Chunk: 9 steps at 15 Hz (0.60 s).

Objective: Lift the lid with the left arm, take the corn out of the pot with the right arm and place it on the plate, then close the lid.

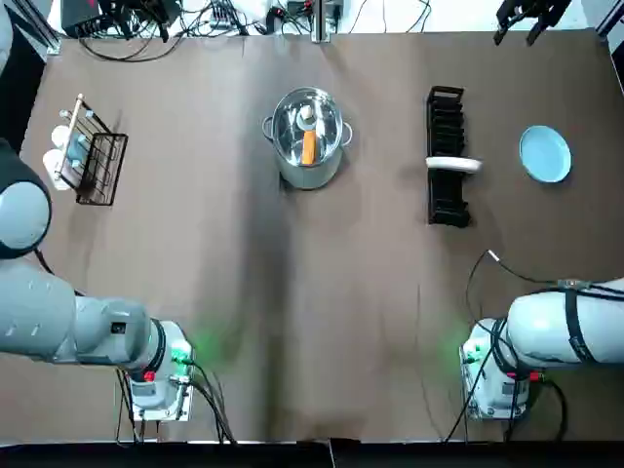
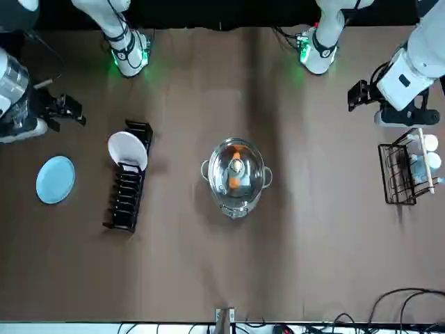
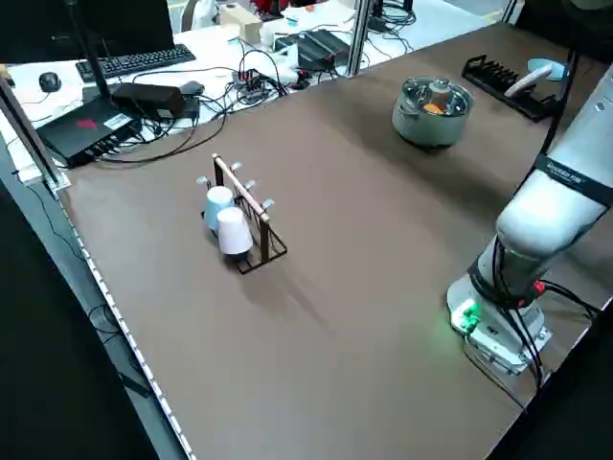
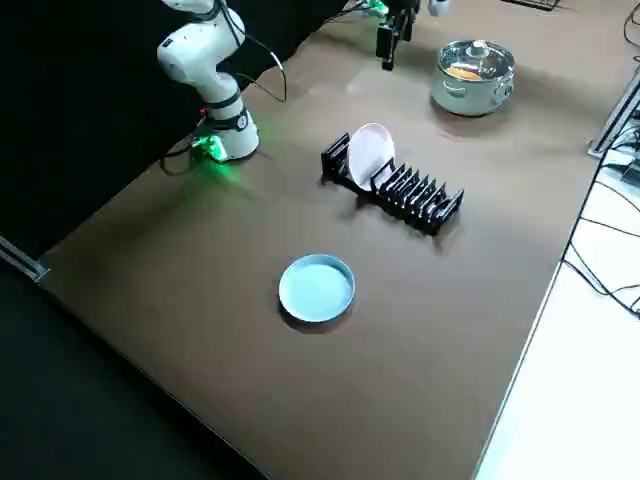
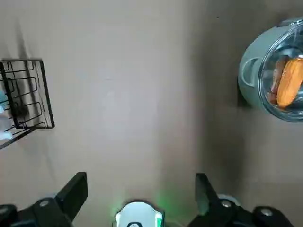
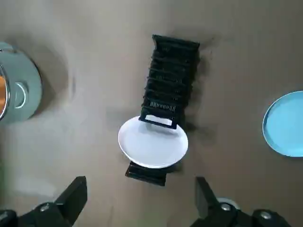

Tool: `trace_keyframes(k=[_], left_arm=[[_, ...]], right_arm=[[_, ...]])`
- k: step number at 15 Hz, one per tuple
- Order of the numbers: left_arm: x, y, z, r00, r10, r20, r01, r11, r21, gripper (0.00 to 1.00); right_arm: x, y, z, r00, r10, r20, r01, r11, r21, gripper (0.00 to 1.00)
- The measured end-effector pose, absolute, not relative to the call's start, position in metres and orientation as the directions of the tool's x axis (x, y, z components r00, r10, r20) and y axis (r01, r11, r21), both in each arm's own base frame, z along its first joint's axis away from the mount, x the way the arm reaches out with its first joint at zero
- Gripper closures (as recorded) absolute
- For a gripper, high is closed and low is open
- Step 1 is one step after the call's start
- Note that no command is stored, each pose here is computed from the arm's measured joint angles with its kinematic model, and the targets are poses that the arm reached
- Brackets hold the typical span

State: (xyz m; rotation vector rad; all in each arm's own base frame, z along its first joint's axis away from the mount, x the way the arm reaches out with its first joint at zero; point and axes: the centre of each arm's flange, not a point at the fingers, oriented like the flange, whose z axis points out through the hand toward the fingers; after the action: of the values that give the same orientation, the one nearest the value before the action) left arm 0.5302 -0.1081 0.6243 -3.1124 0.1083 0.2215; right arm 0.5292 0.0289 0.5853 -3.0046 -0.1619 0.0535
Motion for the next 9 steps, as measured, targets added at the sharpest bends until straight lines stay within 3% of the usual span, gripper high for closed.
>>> trace_keyframes(k=[5, 9], left_arm=[[0.530, -0.110, 0.625, 0.988, -0.065, -0.139, -0.067, -0.998, -0.015, 0.00], [0.536, -0.149, 0.616, 0.990, -0.105, -0.098, -0.105, -0.994, 0.012, 0.00]], right_arm=[[0.523, 0.026, 0.589, 0.994, 0.102, 0.026, 0.104, -0.989, -0.103, 0.00], [0.524, 0.008, 0.587, 0.995, 0.100, 0.025, 0.100, -0.995, -0.003, 0.00]])
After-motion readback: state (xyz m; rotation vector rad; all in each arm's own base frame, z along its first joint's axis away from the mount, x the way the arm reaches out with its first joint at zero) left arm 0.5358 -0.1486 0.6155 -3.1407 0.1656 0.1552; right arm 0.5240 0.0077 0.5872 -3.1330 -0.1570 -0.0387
